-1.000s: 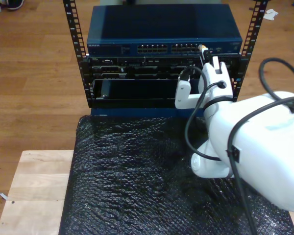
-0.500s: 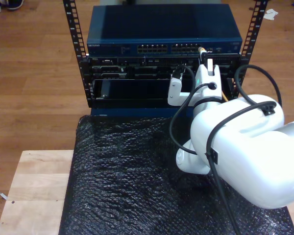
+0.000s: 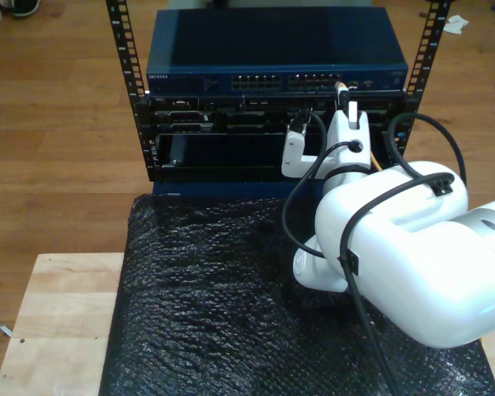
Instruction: Grab the cable and plug it in
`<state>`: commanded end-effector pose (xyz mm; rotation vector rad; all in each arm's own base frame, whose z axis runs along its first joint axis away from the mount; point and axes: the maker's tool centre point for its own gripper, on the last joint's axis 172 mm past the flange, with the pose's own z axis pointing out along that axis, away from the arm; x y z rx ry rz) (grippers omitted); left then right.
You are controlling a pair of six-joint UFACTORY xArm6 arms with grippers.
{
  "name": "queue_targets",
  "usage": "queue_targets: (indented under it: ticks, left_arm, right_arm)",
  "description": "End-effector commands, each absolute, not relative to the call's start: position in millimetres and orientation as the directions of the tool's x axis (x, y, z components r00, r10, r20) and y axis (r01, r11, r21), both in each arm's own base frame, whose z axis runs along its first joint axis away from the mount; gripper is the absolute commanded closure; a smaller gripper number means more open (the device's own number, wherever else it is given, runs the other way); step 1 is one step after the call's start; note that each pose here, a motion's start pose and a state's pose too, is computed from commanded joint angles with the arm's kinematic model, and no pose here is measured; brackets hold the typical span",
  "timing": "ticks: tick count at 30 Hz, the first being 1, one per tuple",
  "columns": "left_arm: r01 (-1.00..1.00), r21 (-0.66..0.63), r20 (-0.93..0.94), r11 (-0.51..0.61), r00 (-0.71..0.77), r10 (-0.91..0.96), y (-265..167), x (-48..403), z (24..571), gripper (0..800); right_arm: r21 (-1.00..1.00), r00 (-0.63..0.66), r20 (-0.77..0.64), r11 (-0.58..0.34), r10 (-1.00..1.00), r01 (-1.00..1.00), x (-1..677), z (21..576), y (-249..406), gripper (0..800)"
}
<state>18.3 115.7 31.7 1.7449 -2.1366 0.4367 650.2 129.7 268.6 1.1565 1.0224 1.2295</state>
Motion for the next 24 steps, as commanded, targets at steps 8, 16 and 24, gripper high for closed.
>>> queue_targets:
  ticks: [8,16,24]
  left_arm:
    - [-0.981,-0.019,0.451,0.195,-0.183,-0.874,116,18,32,0]
    - [-0.981,-0.018,0.451,0.194,-0.181,-0.874,116,18,32,0]
    - [-0.981,-0.018,0.451,0.194,-0.181,-0.874,116,18,32,0]
  right_arm:
    - [0.987,0.085,0.025,-0.011,0.996,-0.162,655,272,132,800]
    - [0.984,0.082,0.031,-0.016,0.996,-0.175,661,275,135,800]
    - [0.985,0.083,0.032,-0.017,0.996,-0.172,663,273,134,800]
